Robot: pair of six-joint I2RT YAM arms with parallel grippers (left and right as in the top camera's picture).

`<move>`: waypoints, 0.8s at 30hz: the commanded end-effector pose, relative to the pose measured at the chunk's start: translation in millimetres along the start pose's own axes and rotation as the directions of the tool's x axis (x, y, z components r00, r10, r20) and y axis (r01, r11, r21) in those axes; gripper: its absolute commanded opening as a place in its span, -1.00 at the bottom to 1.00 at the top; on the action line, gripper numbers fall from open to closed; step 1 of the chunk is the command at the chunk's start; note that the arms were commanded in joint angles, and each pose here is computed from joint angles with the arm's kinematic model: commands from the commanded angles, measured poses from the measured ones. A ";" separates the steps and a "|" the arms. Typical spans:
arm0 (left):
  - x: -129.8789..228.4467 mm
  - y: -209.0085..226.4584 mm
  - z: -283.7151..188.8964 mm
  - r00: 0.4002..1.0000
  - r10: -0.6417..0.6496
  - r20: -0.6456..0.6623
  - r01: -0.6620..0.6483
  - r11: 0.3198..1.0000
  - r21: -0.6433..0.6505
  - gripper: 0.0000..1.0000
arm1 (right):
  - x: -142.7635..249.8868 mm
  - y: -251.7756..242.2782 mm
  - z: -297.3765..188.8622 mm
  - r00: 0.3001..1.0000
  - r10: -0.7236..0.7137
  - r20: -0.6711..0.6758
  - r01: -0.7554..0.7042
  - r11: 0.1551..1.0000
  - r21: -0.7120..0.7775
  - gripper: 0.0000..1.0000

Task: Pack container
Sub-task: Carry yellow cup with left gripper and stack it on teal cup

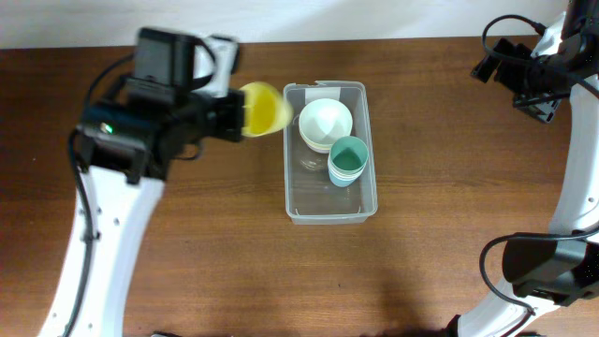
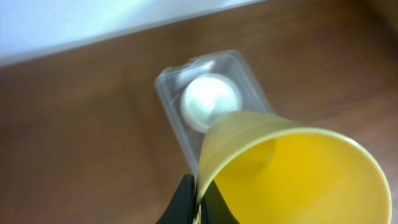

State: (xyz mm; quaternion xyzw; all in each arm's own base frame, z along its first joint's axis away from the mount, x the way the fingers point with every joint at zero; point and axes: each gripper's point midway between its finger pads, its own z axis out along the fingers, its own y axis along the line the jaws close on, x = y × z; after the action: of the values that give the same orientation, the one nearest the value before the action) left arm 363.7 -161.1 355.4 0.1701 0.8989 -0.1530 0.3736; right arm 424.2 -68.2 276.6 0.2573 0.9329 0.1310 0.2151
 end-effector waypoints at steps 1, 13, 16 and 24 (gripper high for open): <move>-8.7 -25.6 4.0 0.988 0.149 0.034 -0.149 0.989 0.004 -0.99 | -2.0 -0.3 -2.3 1.000 -0.002 0.009 0.002 1.000 0.000 0.98; 41.7 -82.2 142.9 0.920 0.348 -0.180 -0.319 0.932 0.171 -0.99 | -2.0 -0.3 -2.3 1.000 -0.002 0.009 0.002 1.000 0.000 0.98; 53.9 -85.6 162.7 0.907 0.360 -0.218 -0.324 0.928 0.186 -0.99 | -2.0 -0.3 -2.3 1.000 -0.002 0.009 0.002 1.000 0.000 0.98; 72.5 -85.5 190.5 0.888 0.369 -0.274 -0.322 0.925 0.200 -0.84 | -2.0 -0.3 -2.3 1.000 -0.002 0.009 0.002 1.000 0.000 0.98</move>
State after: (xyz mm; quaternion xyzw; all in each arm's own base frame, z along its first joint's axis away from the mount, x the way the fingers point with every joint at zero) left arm 396.3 -295.1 191.8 0.3630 0.8926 -0.1198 0.2391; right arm 424.1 -68.2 276.5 0.2571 0.9330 0.1310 0.2149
